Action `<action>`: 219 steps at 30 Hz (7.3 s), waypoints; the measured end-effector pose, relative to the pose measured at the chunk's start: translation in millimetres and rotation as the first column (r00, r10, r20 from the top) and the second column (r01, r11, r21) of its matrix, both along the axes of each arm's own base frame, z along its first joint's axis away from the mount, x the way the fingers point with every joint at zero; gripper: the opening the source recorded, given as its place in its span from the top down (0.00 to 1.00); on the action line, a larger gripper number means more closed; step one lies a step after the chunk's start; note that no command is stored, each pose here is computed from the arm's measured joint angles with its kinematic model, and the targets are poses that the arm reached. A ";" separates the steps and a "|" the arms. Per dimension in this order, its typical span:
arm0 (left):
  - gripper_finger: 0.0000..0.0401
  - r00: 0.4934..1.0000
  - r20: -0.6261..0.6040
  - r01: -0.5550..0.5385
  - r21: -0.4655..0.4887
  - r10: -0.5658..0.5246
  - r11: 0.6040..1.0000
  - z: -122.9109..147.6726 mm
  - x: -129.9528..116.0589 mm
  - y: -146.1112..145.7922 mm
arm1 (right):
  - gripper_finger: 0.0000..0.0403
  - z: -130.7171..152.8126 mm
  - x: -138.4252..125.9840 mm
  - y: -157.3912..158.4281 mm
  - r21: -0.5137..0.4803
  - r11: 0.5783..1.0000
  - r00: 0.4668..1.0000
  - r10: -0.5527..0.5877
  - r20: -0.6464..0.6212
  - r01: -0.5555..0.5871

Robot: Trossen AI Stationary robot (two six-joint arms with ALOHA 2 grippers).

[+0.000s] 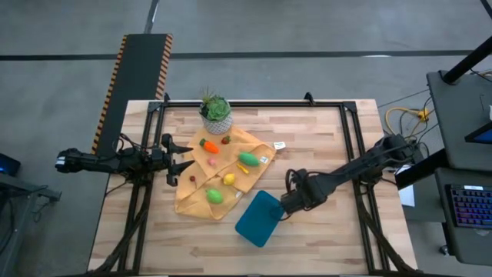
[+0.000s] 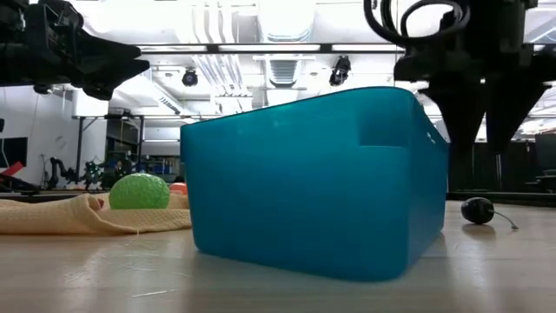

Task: Pick and placing Produce into tupperware
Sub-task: Put the black cherry into the blue bin, then put the green corn into the blue bin

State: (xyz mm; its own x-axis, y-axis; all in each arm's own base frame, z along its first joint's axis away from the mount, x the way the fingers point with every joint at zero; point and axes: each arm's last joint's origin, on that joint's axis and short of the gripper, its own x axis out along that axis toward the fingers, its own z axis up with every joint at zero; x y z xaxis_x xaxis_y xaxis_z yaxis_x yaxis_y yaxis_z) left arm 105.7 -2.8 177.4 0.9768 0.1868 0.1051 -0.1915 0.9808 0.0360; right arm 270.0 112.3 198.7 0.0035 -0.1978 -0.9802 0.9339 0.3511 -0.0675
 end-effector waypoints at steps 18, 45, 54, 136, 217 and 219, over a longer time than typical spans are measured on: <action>0.50 1.000 -0.001 0.000 0.000 0.000 1.000 -0.1 0.0 0.0 | 0.44 -50.5 -6.4 3.3 0.090 0.996 0.987 -0.041 0.153 0.027; 0.50 1.000 -0.004 0.000 0.000 0.000 1.000 -0.3 0.2 0.0 | 0.52 -60.8 -8.5 4.7 0.112 0.994 0.983 -0.028 0.180 0.007; 0.50 1.000 -0.004 0.000 0.000 0.000 1.000 -0.3 0.2 0.0 | 0.69 -61.2 -8.8 4.6 0.108 0.994 0.984 -0.013 0.176 -0.006; 0.50 1.000 0.010 -0.008 -0.003 0.008 1.000 0.9 -0.1 0.2 | 0.76 -6.5 54.9 31.6 -0.032 0.870 0.819 0.476 0.322 -0.493; 0.50 0.995 0.098 -0.011 -0.012 0.012 1.000 9.3 -1.6 0.5 | 0.19 150.3 -3.6 -93.0 -0.885 0.254 0.242 0.956 0.168 -0.391; 0.50 0.995 0.095 -0.011 -0.012 0.012 1.000 9.0 -1.5 0.5 | 0.19 149.0 -3.4 -98.2 -0.876 0.286 0.264 0.945 0.191 -0.388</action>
State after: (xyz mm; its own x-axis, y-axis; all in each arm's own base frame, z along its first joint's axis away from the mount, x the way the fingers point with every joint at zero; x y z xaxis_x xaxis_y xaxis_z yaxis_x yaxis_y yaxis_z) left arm 104.2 -2.3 186.5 0.9602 0.1996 0.1953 -0.2046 0.9788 0.0057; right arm 266.5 14.1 347.7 0.9433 -0.2072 -0.2592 0.1699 0.9726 -0.1589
